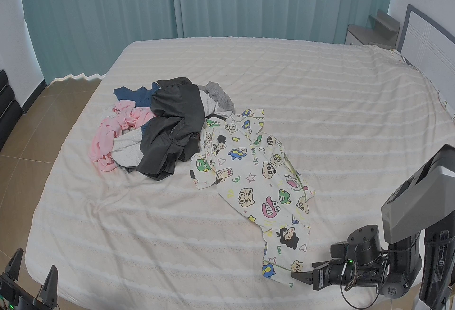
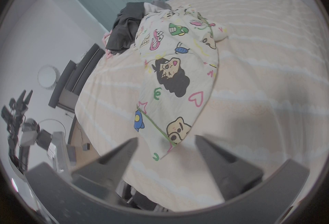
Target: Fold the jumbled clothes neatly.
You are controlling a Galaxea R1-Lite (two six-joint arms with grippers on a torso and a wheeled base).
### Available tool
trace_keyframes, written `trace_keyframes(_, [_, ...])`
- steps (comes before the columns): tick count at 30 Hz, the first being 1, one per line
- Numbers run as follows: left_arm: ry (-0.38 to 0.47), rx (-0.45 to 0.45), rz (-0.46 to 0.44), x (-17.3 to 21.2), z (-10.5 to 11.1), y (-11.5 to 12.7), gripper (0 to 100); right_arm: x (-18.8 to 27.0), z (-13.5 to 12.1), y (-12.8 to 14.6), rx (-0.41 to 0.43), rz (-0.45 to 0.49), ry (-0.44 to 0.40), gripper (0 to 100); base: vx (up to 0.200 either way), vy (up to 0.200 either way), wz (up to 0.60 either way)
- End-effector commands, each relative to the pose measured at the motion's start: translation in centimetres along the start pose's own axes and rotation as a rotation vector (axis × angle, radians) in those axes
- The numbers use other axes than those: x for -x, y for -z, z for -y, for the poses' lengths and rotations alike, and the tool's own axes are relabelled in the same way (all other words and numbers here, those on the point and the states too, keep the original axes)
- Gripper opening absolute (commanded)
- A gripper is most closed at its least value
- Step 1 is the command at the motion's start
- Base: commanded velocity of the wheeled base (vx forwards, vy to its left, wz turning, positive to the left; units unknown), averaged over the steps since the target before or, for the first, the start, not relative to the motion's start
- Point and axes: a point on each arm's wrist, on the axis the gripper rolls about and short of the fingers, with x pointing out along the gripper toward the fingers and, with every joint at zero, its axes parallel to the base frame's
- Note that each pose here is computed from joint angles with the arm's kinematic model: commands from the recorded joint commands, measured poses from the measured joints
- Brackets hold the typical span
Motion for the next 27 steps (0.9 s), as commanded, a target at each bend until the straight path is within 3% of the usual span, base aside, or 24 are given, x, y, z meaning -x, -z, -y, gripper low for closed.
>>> trace_keyframes(1, [-0.001,0.001,0.000,0.0,0.0,0.5,100,0.2,0.9,-1.2,-0.112,0.052,-0.010,100,0.000,0.000,0.00])
trace_keyframes(9, [-0.001,0.001,0.000,0.0,0.0,0.5,100,-1.3,2.9,-4.2,-0.239,0.182,-0.013,100,0.000,0.000,0.00])
trace_keyframes(16, [-0.001,0.001,0.000,0.0,0.0,0.5,100,-4.5,2.7,-3.2,-0.245,0.122,-0.035,100,0.000,0.000,0.00])
trace_keyframes(27, [-0.001,0.000,0.000,0.0,0.0,0.5,100,-5.5,3.0,-4.2,-0.247,0.130,-0.042,100,0.000,0.000,0.00])
